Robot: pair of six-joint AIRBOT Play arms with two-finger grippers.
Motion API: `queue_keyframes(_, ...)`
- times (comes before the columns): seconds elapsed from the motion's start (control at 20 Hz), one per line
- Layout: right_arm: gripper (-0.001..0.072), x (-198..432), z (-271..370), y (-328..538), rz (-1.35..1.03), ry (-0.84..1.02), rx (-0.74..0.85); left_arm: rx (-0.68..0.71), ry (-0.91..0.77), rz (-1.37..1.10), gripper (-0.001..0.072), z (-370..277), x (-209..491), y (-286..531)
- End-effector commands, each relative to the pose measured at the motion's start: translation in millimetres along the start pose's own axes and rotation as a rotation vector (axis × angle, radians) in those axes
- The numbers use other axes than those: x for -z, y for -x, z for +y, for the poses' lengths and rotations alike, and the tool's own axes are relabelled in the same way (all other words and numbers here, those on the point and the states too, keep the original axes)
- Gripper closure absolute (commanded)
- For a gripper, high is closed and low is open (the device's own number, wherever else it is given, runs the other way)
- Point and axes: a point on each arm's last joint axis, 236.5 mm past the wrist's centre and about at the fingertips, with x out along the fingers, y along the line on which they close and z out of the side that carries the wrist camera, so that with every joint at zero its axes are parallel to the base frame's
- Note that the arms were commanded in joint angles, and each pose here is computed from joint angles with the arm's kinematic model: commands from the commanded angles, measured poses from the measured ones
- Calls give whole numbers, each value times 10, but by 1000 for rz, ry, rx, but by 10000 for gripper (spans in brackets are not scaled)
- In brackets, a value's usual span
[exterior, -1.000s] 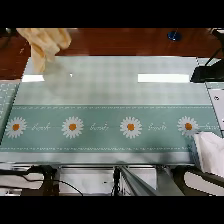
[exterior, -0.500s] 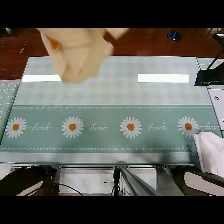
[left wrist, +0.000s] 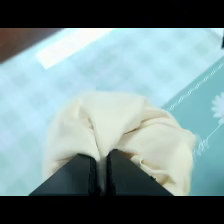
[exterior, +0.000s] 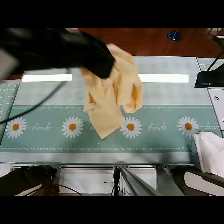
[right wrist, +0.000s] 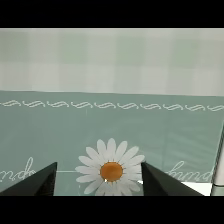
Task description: Fold the shirts.
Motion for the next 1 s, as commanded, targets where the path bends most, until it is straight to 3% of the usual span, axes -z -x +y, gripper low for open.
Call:
queue_keyframes(0.0,115,-19,86,6,-9,-4,-37,89,82,129,673,-226,589,-995)
queue_keyframes(0.25,116,-50,196,13,-22,-6,-84,232,255,225,674,-761,1122,-1991)
queue_keyframes(0.45,115,-79,191,13,-34,-6,-82,265,318,310,672,-961,1498,-2308)
queue_keyframes(0.5,116,-79,191,13,-34,-6,-82,267,297,306,613,-949,1497,-2312)
queue_keyframes(0.6,116,-77,192,13,-33,-6,-82,278,253,285,243,-863,1292,-2177)
queue_keyframes(0.65,115,-77,192,13,-33,-6,-82,281,245,269,117,-771,1107,-2046)
queue_keyframes(0.75,116,-74,191,13,-32,-6,-82,237,168,218,103,-365,677,-1650)
queue_keyframes(0.85,115,-76,191,13,-33,-6,-82,40,74,232,103,441,552,-1200)
queue_keyframes(0.95,115,-85,190,13,-37,-7,-81,-214,47,411,101,1396,928,-681)
